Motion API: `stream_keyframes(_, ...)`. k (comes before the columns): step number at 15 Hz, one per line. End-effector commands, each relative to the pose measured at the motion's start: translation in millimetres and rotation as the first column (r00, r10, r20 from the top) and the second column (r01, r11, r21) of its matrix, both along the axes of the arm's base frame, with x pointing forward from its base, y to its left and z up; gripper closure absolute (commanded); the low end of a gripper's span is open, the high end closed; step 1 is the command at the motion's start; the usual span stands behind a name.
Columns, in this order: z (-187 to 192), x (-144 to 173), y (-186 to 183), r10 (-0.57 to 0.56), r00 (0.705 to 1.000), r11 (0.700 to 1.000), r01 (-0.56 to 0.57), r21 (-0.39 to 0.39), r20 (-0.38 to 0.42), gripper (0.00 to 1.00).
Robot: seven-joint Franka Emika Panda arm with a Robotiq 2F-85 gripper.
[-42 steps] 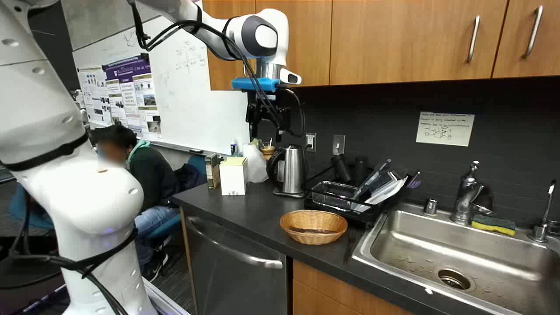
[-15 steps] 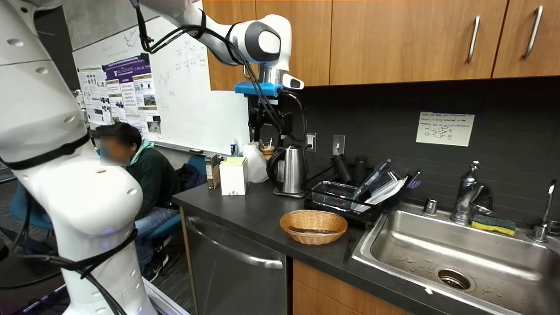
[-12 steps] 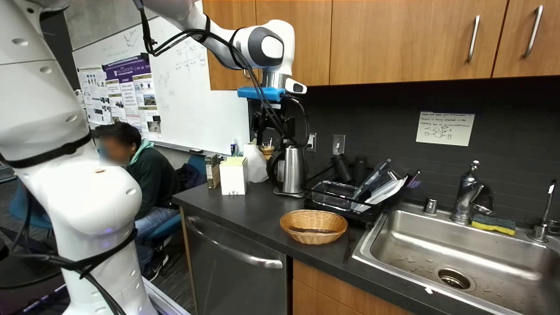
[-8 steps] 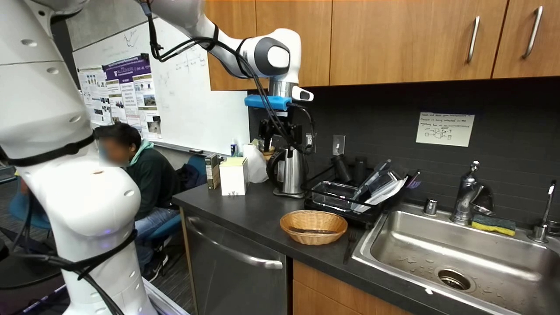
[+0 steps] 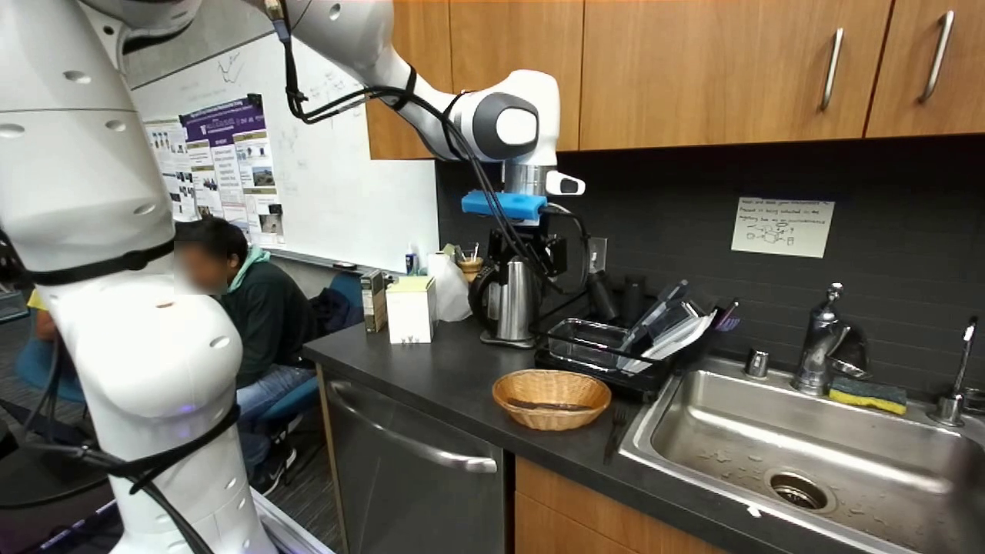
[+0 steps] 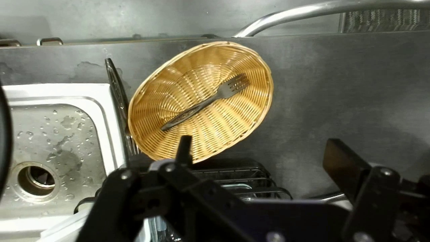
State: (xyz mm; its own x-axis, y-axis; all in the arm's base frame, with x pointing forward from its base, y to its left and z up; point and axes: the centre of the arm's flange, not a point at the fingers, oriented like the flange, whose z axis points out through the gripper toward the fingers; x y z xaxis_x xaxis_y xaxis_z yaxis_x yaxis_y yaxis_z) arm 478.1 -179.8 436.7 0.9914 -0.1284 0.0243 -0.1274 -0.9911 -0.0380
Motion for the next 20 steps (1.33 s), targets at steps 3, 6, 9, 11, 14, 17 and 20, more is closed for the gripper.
stream_keyframes(3, -12, 10, -34, -0.007, 0.999, 1.000, 0.006, 0.015, 0.035, 0.00)
stream_keyframes(6, -13, 16, -47, -0.026, 0.998, 0.999, 0.025, 0.029, 0.050, 0.00)
stream_keyframes(9, -15, 23, -61, -0.051, 0.997, 0.998, 0.049, 0.046, 0.052, 0.00)
stream_keyframes(11, -17, 28, -73, -0.072, 0.996, 0.996, 0.069, 0.052, 0.049, 0.00)
stream_keyframes(14, -18, 34, -91, -0.093, 0.995, 0.995, 0.091, 0.052, 0.042, 0.00)
stream_keyframes(17, -15, 39, -108, -0.110, 0.993, 0.993, 0.108, 0.046, 0.042, 0.00)
stream_keyframes(20, -12, 43, -129, -0.129, 0.991, 0.991, 0.127, 0.040, 0.039, 0.00)
